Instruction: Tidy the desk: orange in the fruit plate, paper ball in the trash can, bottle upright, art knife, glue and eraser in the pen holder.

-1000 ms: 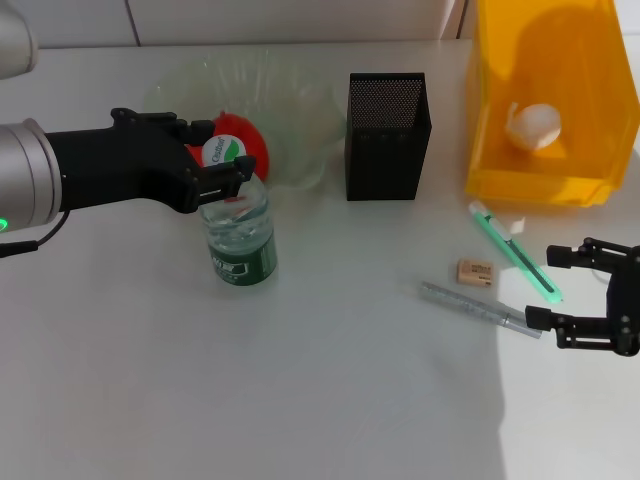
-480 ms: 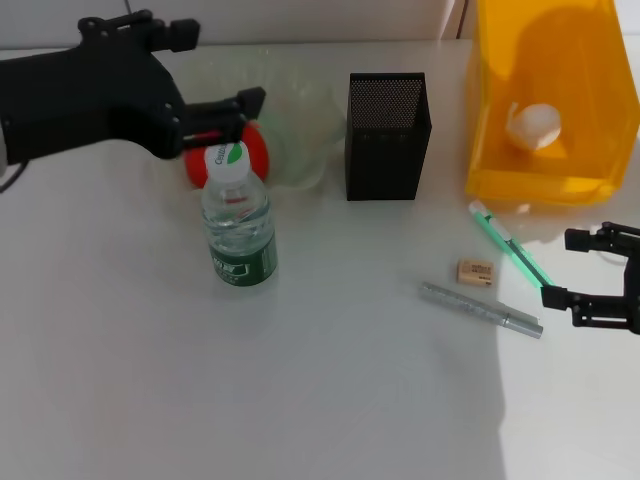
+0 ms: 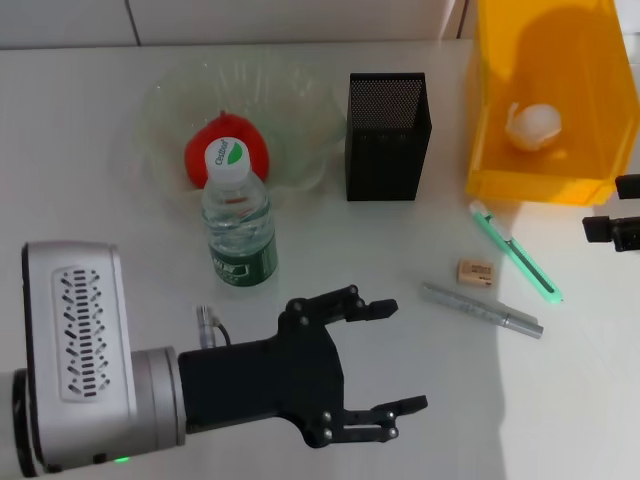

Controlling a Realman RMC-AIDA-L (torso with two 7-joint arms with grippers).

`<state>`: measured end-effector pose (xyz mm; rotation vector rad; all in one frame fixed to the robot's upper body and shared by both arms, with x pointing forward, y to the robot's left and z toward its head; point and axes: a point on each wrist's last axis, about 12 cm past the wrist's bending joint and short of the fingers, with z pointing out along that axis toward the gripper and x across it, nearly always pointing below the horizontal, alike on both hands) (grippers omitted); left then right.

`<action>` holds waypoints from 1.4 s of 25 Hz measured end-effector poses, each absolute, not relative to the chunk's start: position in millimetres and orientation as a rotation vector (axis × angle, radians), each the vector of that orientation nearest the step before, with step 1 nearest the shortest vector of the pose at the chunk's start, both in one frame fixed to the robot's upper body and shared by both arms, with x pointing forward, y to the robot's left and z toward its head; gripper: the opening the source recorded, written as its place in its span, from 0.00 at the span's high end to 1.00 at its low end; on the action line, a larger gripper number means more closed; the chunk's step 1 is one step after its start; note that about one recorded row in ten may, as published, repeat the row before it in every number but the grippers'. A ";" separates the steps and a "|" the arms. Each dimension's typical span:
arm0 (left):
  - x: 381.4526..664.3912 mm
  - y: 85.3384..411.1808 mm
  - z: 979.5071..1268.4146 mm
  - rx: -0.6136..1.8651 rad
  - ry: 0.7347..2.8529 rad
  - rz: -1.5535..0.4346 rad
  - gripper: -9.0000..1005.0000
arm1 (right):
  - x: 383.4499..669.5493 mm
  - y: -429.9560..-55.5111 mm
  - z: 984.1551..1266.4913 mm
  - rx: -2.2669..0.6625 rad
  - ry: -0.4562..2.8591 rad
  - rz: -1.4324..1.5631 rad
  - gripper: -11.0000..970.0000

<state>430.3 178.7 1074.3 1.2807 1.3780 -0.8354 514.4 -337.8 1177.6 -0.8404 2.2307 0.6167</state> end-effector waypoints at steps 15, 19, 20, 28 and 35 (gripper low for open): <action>420.0 203.5 1032.1 1.083 1.281 -0.904 0.19 | 573.0 -253.3 1177.7 -0.805 2.669 0.334 0.14; 419.2 204.9 1031.1 1.085 1.284 -0.906 0.19 | 579.2 -248.7 1169.4 -0.755 2.675 0.334 0.14; 419.2 204.9 1031.1 1.085 1.284 -0.906 0.19 | 580.7 -247.7 1167.6 -0.737 2.675 0.332 0.14; 420.4 205.2 1026.3 1.093 1.308 -0.927 0.19 | 588.5 -243.9 1158.9 -0.632 2.686 0.337 0.14; 417.6 204.9 1025.4 1.098 1.305 -0.935 0.19 | 591.0 -239.6 1148.2 -0.594 2.727 0.361 0.14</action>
